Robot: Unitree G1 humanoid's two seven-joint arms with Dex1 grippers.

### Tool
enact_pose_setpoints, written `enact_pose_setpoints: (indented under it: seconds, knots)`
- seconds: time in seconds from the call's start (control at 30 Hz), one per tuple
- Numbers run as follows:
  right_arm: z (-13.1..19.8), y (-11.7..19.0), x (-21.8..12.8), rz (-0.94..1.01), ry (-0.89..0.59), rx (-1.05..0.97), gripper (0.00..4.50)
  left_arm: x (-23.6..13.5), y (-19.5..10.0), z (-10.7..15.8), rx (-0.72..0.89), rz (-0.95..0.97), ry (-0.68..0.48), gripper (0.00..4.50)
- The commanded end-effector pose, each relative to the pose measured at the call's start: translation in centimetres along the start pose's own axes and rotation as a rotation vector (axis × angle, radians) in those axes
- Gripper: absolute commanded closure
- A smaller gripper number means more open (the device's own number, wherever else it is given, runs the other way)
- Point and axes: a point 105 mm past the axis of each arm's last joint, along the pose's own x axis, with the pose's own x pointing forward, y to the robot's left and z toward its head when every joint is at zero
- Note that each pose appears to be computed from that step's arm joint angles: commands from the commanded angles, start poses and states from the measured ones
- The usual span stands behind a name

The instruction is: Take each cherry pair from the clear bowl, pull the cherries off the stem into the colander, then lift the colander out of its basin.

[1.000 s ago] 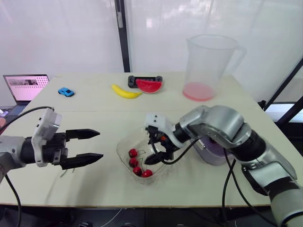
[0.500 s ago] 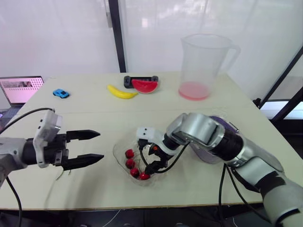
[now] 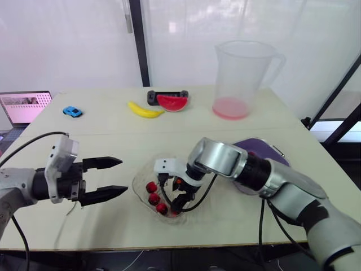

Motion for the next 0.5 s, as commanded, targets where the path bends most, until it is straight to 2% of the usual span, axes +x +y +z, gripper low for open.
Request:
enact_pose_setpoints:
  seconds: [0.03, 0.07, 0.5]
  knots:
    - [0.6, -0.8, -0.3, -0.032, 0.001, -0.033, 2.3, -0.4, 0.1, 0.7, 0.041, 0.014, -0.012, 0.0]
    - [0.6, -0.8, -0.3, -0.028, 0.005, -0.036, 2.82, -0.4, 0.1, 0.7, 0.042, 0.016, -0.01, 0.0]
    - [1.4, -1.1, -1.4, -0.039, -0.013, -0.071, 2.82, -0.1, 0.3, 0.8, 0.055, 0.021, -0.022, 0.0]
